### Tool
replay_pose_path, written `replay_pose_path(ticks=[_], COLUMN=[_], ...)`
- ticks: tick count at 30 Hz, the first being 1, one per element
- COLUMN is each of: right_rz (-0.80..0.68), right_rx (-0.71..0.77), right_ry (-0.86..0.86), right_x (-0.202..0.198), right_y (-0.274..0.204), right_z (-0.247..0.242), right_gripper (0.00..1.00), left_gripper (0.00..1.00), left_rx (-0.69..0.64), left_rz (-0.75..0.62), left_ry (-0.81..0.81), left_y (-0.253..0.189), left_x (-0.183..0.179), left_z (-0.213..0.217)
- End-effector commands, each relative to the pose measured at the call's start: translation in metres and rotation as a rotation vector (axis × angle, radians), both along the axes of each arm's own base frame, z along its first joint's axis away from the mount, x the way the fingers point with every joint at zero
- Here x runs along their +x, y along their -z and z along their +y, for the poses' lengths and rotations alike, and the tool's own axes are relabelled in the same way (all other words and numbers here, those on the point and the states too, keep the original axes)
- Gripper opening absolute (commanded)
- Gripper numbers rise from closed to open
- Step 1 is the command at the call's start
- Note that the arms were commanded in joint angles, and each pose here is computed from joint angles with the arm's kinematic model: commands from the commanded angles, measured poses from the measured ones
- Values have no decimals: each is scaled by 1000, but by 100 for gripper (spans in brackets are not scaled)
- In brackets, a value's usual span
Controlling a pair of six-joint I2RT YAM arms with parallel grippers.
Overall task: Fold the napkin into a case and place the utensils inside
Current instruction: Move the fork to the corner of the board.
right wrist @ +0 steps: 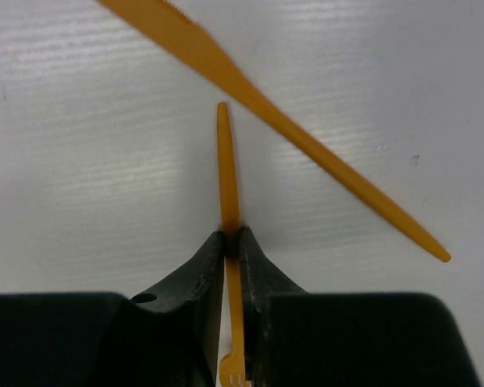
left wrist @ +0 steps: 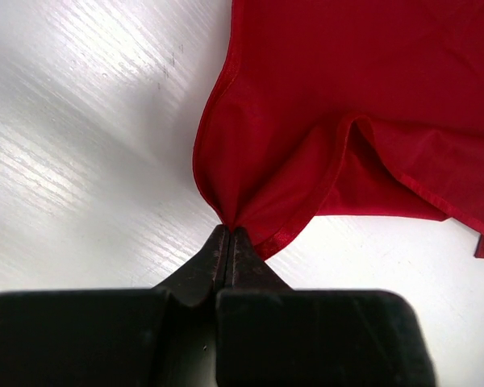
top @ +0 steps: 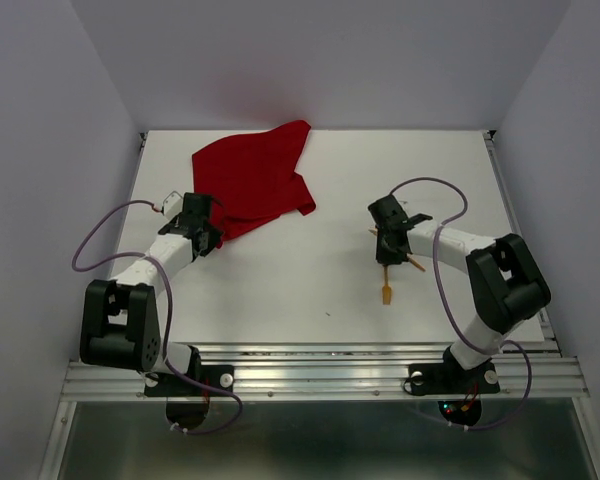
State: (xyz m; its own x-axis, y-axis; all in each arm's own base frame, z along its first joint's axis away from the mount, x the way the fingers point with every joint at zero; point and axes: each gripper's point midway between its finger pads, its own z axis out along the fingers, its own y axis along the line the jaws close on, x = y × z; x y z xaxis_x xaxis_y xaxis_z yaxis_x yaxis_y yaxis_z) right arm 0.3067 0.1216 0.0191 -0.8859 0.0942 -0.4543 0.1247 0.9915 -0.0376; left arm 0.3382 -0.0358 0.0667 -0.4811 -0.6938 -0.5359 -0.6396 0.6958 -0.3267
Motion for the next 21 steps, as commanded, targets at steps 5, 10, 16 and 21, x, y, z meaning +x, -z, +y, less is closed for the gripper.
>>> replay_pose_path(ticks=[5,10,16,21], right_rz=[9,-8,-10,-28], right_rx=[-106,-123,-165,-164], right_ry=[143,231,341,352], right_x=[31,51,61,67], right_y=[28,24,23,17], right_z=[-65,-97,-142,-145], right_gripper=[12,13,13,13], left_gripper=[0,0,0,0], left_rx=[5,-7,-5,48], left_rz=[-59,-77,-102,-110], left_ry=[5,18,30,13], left_y=[-25,-31,-41,-53], left_x=[4,4,3,2], left_z=[3,0,-1,10])
